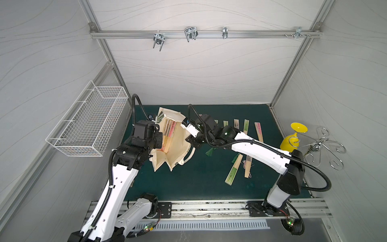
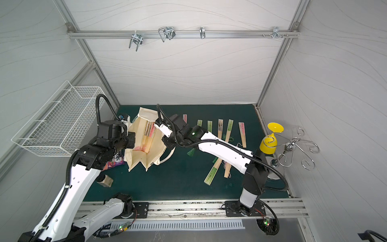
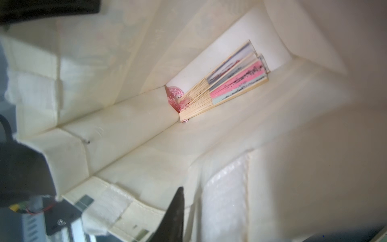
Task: Take out the folding fans from the tote bags
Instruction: Adjust the canvas bag at the center of the board.
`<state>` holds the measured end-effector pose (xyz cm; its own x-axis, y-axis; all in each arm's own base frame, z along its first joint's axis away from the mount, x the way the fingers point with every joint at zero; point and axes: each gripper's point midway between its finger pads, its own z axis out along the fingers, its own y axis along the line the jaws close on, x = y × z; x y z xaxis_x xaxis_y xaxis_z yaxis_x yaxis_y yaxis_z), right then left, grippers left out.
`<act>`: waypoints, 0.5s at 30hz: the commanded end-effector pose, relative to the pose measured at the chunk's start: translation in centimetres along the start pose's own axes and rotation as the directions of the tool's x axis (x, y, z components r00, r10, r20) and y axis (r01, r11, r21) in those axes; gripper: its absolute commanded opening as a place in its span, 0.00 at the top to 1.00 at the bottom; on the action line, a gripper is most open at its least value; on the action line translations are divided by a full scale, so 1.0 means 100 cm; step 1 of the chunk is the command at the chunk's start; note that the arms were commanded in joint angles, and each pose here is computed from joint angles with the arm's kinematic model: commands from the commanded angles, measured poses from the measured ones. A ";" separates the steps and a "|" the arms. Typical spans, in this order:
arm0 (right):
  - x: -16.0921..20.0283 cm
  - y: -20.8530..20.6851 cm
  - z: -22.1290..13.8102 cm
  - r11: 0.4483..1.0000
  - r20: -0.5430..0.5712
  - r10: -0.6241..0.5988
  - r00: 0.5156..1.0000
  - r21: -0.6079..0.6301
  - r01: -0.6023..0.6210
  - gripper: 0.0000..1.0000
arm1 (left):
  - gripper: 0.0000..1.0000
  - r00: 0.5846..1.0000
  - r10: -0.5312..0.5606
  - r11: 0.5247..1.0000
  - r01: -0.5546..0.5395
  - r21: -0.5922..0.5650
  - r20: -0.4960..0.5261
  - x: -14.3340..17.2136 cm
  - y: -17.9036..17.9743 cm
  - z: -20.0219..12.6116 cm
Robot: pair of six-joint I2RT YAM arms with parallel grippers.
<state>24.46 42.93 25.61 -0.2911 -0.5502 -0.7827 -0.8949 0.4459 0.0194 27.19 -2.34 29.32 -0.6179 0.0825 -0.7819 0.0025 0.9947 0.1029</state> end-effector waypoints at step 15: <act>-0.006 0.034 -0.082 0.989 0.264 0.144 0.954 -0.009 -0.147 0.51 | 1.00 0.988 -0.121 0.993 0.121 0.010 0.093 -0.032 -0.001 -0.004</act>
<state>19.82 38.02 28.83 -0.3890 -0.3374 -0.8572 -0.8228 0.5458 0.1586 27.74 -2.51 29.49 -0.6167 0.0131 -0.7871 -0.0393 0.9981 0.0474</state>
